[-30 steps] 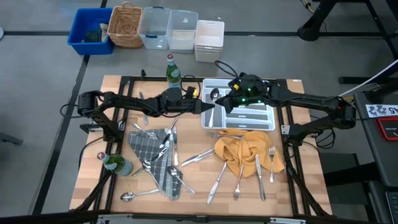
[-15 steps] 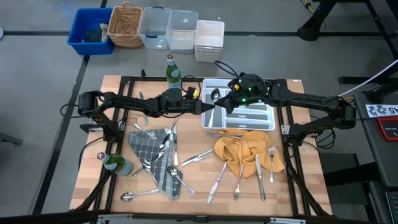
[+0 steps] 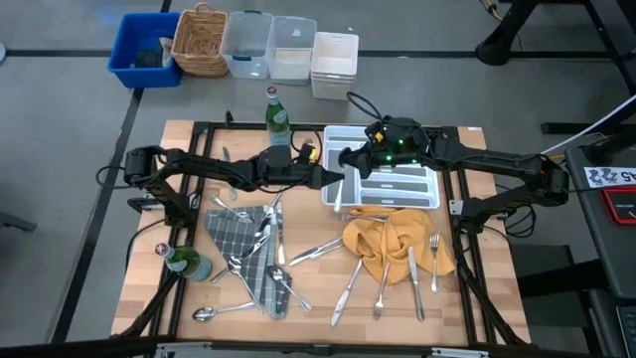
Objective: Sort silverware
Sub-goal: Put the silver spoon into the cutlery tray, then put the silver knife into the cutlery tray
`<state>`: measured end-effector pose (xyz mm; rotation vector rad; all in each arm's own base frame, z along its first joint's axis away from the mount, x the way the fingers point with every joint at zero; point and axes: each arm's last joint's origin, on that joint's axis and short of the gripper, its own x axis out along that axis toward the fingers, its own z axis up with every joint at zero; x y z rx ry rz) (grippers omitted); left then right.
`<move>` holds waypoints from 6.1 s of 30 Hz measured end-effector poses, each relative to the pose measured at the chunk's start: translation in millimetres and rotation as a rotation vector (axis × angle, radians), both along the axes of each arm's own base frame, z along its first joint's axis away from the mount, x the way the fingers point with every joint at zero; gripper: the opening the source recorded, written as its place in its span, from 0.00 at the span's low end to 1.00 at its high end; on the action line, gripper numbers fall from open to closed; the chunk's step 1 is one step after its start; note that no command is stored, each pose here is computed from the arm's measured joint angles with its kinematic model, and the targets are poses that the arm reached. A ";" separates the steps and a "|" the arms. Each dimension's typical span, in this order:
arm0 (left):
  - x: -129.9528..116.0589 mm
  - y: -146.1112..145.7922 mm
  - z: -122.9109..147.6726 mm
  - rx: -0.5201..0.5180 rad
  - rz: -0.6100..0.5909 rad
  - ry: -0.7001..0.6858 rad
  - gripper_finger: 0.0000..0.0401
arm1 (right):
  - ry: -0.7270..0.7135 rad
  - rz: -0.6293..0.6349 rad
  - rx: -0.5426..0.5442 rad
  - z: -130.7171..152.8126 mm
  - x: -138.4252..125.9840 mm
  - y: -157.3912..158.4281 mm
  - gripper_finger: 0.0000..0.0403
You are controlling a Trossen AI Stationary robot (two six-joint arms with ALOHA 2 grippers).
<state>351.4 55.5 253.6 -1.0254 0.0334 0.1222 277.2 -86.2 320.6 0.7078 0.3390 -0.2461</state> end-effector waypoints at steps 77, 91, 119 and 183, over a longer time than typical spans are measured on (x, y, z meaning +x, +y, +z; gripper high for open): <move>-7.8 2.5 -29.5 0.183 -0.038 0.332 0.25 | 1.125 0.495 -0.646 -126.8 -46.5 -74.1 0.03; -8.1 2.8 -30.1 0.181 -0.039 0.339 0.25 | 1.121 0.466 -0.598 -130.6 -45.4 -74.4 0.18; -91.4 30.9 -64.8 -0.009 -0.244 1.131 0.25 | 1.141 0.309 -0.432 -131.9 -49.4 -71.5 0.29; -75.5 7.1 -111.2 0.169 -0.118 1.417 0.07 | 1.104 0.286 -0.464 -130.1 -45.5 -74.1 0.29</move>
